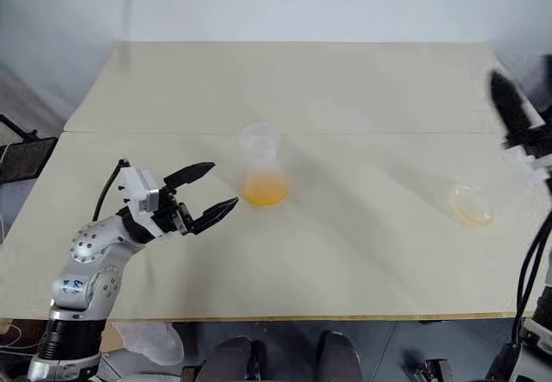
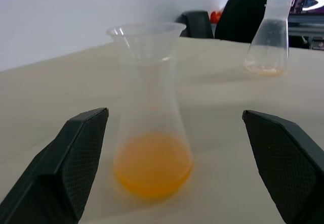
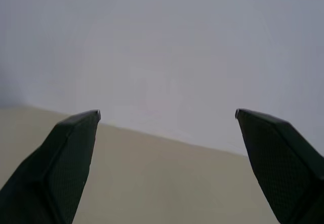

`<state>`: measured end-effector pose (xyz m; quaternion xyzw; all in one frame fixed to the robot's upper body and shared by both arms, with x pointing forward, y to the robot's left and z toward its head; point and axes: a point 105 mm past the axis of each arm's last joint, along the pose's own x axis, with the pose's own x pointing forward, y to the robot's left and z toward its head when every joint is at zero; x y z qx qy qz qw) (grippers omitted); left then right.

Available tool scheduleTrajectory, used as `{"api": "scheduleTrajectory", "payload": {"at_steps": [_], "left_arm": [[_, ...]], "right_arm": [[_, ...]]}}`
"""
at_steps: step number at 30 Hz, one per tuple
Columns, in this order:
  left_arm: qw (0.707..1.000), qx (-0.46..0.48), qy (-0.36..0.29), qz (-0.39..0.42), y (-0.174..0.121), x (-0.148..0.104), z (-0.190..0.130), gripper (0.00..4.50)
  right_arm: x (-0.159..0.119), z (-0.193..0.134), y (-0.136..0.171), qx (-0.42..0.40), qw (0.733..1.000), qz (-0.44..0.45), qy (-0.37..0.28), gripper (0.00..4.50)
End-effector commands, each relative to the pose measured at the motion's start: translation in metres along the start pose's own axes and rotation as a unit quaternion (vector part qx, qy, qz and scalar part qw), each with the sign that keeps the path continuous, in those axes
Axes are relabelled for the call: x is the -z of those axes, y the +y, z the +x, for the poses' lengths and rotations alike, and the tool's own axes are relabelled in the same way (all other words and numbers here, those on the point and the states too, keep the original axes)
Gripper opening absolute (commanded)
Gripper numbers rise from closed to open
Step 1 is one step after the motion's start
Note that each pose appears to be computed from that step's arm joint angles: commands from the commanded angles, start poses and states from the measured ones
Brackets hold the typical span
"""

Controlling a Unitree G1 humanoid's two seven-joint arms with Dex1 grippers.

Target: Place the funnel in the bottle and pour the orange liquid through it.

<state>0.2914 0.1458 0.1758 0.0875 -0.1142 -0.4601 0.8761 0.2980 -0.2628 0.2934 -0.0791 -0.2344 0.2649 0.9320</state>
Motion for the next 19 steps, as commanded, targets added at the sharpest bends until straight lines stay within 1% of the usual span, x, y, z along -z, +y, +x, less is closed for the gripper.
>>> {"api": "scheduleTrajectory", "payload": {"at_steps": [1,2,3,5,9,10,13,17,19], "left_arm": [[0.999,0.011,0.03,0.033,0.001,-0.001,-0.012,4.5],[0.999,0.015,0.036,0.035,0.001,0.001,-0.015,4.5],[0.999,0.023,0.04,0.027,0.0,0.001,-0.019,4.5],[0.998,0.032,0.055,0.031,0.002,0.001,-0.026,4.5],[0.996,0.026,0.075,0.044,0.006,0.004,-0.038,4.5],[0.996,0.021,0.075,0.044,0.008,0.004,-0.041,4.5],[0.995,0.006,0.081,0.05,0.012,0.003,-0.048,4.5],[0.995,-0.005,0.082,0.055,0.016,0.001,-0.05,4.5],[0.994,-0.019,0.089,0.053,0.018,0.003,-0.051,4.5]], "right_arm": [[0.011,0.003,0.043,-0.12,0.993,0.004,0.018,4.48],[0.015,0.0,0.05,-0.139,0.99,0.006,0.02,4.48],[0.022,-0.006,0.061,-0.177,0.984,0.012,0.031,4.48],[0.04,-0.02,0.078,-0.237,0.969,0.01,0.07,4.48],[0.064,-0.044,0.093,-0.298,0.947,0.015,0.12,4.48],[0.069,-0.051,0.092,-0.306,0.943,0.001,0.13,4.48],[0.08,-0.065,0.083,-0.303,0.939,-0.002,0.16,4.48],[0.085,-0.073,0.083,-0.321,0.931,-0.009,0.175,4.48],[0.085,-0.074,0.083,-0.314,0.933,-0.005,0.175,4.48]]}}
